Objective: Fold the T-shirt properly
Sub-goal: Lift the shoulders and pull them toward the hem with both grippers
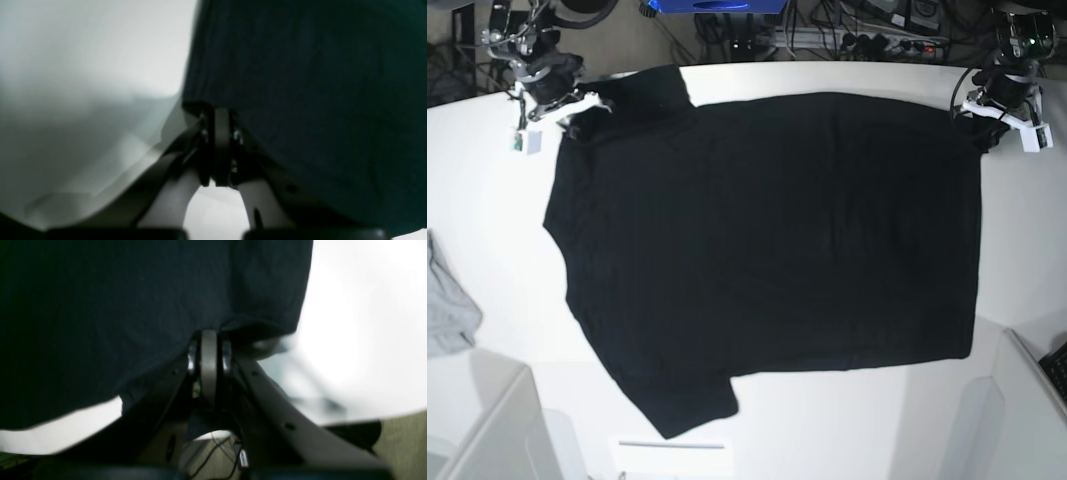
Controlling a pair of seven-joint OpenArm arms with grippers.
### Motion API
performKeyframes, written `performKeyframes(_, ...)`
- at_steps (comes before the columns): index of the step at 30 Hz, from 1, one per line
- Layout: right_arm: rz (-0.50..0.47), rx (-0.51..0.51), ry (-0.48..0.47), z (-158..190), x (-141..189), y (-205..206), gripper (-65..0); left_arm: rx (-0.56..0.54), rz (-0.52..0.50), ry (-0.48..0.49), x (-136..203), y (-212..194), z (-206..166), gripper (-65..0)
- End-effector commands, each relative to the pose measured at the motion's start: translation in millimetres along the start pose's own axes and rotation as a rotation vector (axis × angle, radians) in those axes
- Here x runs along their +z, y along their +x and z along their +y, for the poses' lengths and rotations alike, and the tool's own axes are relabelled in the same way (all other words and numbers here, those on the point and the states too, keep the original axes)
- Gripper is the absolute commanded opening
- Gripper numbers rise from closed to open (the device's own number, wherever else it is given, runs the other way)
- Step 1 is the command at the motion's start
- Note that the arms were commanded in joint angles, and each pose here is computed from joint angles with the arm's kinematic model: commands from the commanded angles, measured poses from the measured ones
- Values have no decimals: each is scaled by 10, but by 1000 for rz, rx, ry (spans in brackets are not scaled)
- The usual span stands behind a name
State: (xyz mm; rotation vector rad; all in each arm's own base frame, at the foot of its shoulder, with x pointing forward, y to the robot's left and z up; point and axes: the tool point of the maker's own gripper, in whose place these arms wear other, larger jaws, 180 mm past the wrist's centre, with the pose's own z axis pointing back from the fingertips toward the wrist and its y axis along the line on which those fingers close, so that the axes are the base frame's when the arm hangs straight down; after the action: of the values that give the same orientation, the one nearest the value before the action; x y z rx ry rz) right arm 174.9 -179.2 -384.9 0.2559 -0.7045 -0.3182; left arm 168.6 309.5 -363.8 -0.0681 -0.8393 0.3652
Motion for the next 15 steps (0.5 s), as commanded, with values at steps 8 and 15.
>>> performKeyframes(8, -34, 33, 53, 203, -125, 437, -650, -6, -25, -36, -116, 268, -129, -650)
performKeyframes(15, -69, 67, 84, 338, -218, 821, -650, -30, -60, -7, -239, 420, -96, -650)
